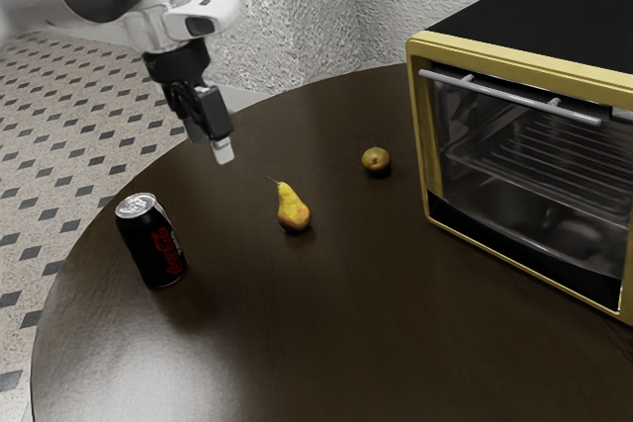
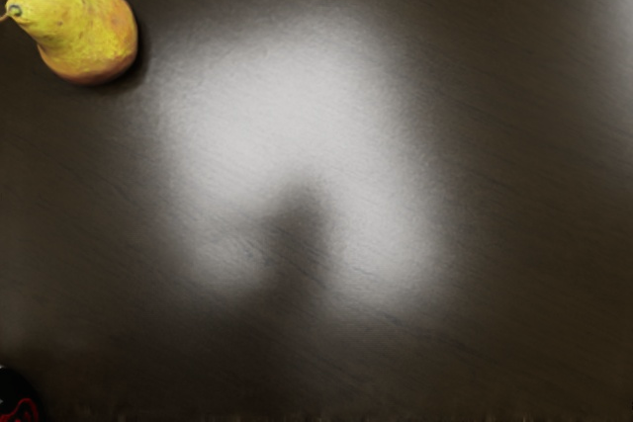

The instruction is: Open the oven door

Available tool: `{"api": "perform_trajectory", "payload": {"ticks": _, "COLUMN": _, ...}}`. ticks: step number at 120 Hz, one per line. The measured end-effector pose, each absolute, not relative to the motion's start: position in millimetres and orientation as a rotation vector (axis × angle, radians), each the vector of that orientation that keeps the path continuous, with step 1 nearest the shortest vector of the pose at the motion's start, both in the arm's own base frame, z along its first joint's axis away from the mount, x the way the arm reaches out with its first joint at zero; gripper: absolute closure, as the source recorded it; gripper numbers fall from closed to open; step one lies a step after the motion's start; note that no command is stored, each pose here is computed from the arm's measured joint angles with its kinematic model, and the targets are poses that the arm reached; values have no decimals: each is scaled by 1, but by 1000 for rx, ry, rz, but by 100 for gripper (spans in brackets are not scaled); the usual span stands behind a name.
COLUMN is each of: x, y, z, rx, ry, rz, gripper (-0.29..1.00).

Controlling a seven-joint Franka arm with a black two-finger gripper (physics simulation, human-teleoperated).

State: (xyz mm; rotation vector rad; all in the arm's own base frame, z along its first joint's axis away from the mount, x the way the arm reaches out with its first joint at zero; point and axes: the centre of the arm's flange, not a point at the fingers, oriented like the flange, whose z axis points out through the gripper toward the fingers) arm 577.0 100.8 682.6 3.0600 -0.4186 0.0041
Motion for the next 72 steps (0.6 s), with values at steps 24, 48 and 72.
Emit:
{"api": "perform_trajectory", "payload": {"ticks": 24, "x": 575, "y": 102, "z": 681, "rx": 3082, "ry": -294, "rz": -30, "gripper": 0}}
{"api": "perform_trajectory", "payload": {"ticks": 48, "x": 434, "y": -20, "z": 893, "rx": 2965, "ry": -949, "rz": 681, "gripper": 0}}
{"api": "perform_trajectory", "payload": {"ticks": 72, "x": 355, "y": -317, "z": 823, "rx": 2281, "ry": -2227, "rz": 675, "gripper": 0}}
